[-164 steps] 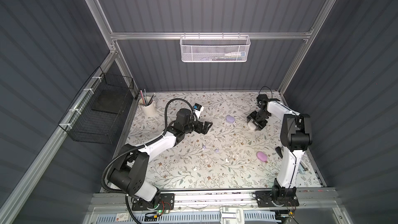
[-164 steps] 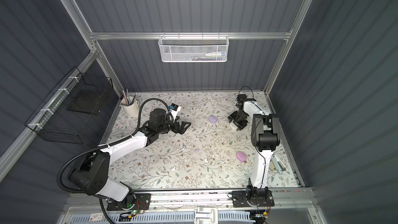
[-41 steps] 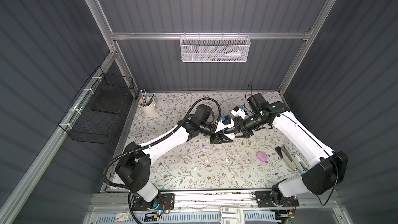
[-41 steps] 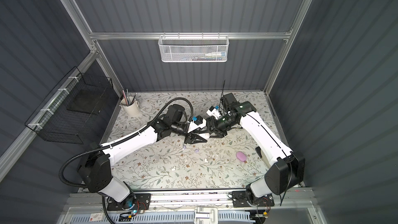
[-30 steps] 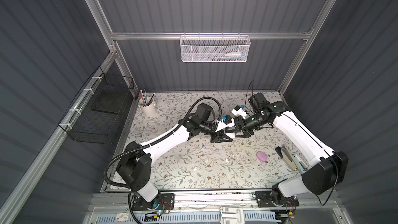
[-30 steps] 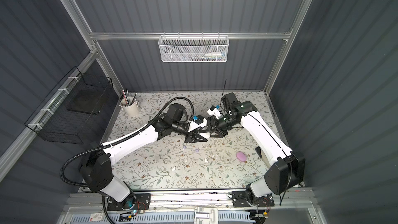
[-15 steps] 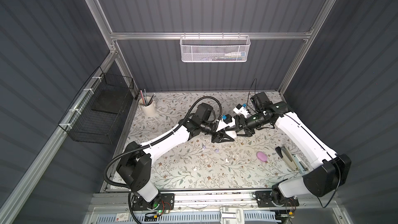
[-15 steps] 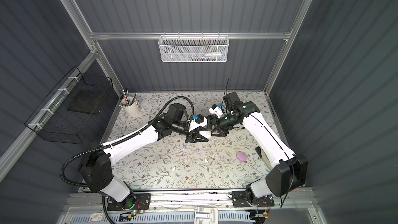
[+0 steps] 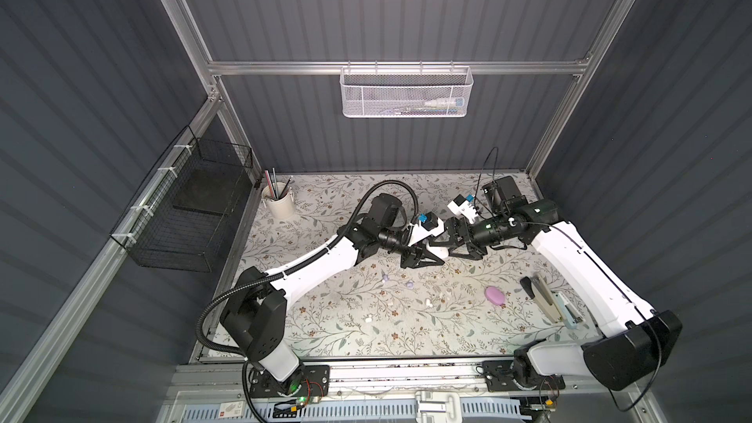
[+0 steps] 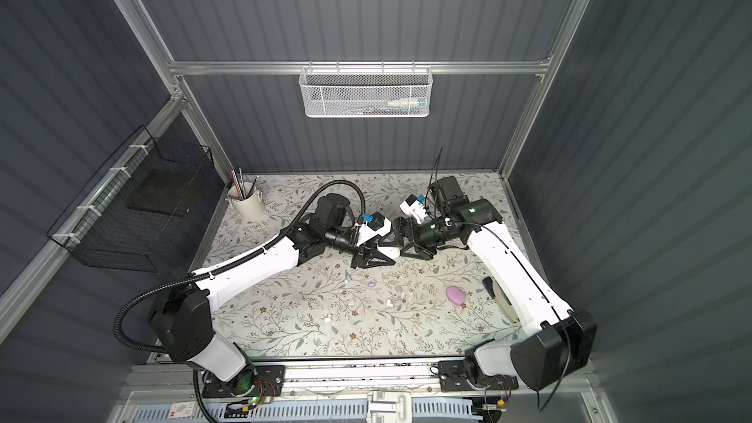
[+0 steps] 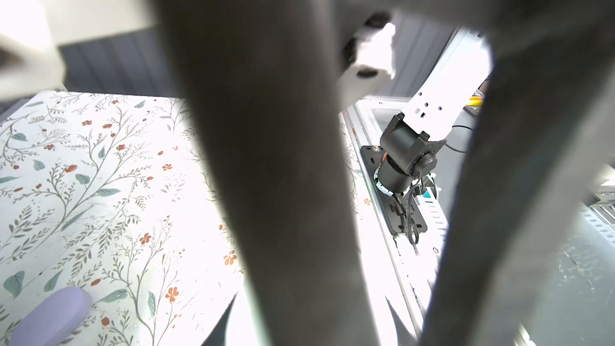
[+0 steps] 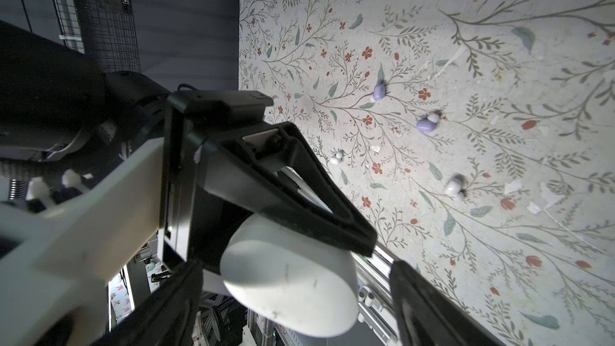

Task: Insert wireless bluetooth earbuds into charging case
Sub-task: Pass the charging case, then open the charging case.

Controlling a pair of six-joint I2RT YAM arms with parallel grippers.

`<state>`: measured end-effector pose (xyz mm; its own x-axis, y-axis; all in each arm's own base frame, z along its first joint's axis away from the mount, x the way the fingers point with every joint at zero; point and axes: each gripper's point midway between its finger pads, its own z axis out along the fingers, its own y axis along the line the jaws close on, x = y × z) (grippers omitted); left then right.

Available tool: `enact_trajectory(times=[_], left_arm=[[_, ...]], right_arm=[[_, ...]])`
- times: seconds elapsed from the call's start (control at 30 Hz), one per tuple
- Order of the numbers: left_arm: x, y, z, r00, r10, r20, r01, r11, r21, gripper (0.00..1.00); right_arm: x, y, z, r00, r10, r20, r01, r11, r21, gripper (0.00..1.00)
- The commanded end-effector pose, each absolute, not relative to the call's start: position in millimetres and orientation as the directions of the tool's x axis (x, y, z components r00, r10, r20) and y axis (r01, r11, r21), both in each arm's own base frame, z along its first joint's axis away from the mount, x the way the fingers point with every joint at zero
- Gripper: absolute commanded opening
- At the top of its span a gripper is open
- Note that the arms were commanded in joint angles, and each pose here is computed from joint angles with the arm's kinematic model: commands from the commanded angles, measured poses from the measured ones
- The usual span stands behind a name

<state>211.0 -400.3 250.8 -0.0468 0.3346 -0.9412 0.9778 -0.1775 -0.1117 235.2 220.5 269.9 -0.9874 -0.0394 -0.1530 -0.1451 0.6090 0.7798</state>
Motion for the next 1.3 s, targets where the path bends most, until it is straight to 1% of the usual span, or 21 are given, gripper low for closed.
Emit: enact_trajectory(times=[0.0,0.1,0.17,0.23,0.33,0.4,0.5,0.73,1.13,1.17,1.27], left_arm=[[208.3,-397.9,244.9,-0.087,0.34,-0.936,0.97,-0.185,-0.157,0.31],[208.5,-396.3,247.0,-0.096,0.334,-0.938,0.97,-0.18,-0.163,0.3],[207.9,-395.5,248.3,-0.104,0.332,-0.938,0.969,-0.18,-0.172,0.29],[206.3,-395.4,249.3,-0.113,0.33,-0.937,0.965,-0.187,-0.182,0.29],[203.8,-395.5,247.7,-0.134,0.336,-0.932,0.958,-0.198,-0.209,0.27],[201.9,-394.4,246.9,-0.143,0.341,-0.929,0.954,-0.202,-0.221,0.27],[199.9,-393.1,246.6,-0.147,0.346,-0.927,0.952,-0.207,-0.228,0.26],[198.4,-392.8,248.8,-0.148,0.346,-0.926,0.949,-0.214,-0.232,0.24],[197.7,-393.3,256.1,-0.144,0.333,-0.932,0.949,-0.222,-0.226,0.24],[197.7,-393.3,255.8,-0.146,0.334,-0.931,0.948,-0.222,-0.228,0.24],[197.1,-393.3,257.8,-0.144,0.33,-0.933,0.948,-0.225,-0.226,0.24]], right_arm=[[236.6,208.7,267.8,-0.987,0.003,-0.158,-0.121,0.624,0.772,0.9],[234.5,198.4,264.5,-0.987,0.02,-0.158,-0.11,0.634,0.765,0.9],[231.8,190.3,261.2,-0.982,0.011,-0.19,-0.135,0.661,0.738,0.9],[228.8,183.9,258.4,-0.965,-0.021,-0.263,-0.206,0.685,0.699,0.9],[224.1,177.8,258.8,-0.905,-0.066,-0.421,-0.341,0.703,0.624,0.88],[215.8,179.5,266.4,-0.822,-0.142,-0.552,-0.468,0.719,0.513,0.87],[209.9,187.3,273.7,-0.741,-0.223,-0.633,-0.562,0.723,0.402,0.85],[220.8,193.7,277.8,-0.688,-0.291,-0.665,-0.594,0.752,0.286,0.83],[226.5,202.6,275.9,-0.667,-0.327,-0.669,-0.615,0.749,0.247,0.82],[230.9,206.3,267.0,-0.683,-0.34,-0.647,-0.61,0.752,0.249,0.82],[233.9,205.8,262.5,-0.687,-0.347,-0.638,-0.603,0.763,0.234,0.82]])
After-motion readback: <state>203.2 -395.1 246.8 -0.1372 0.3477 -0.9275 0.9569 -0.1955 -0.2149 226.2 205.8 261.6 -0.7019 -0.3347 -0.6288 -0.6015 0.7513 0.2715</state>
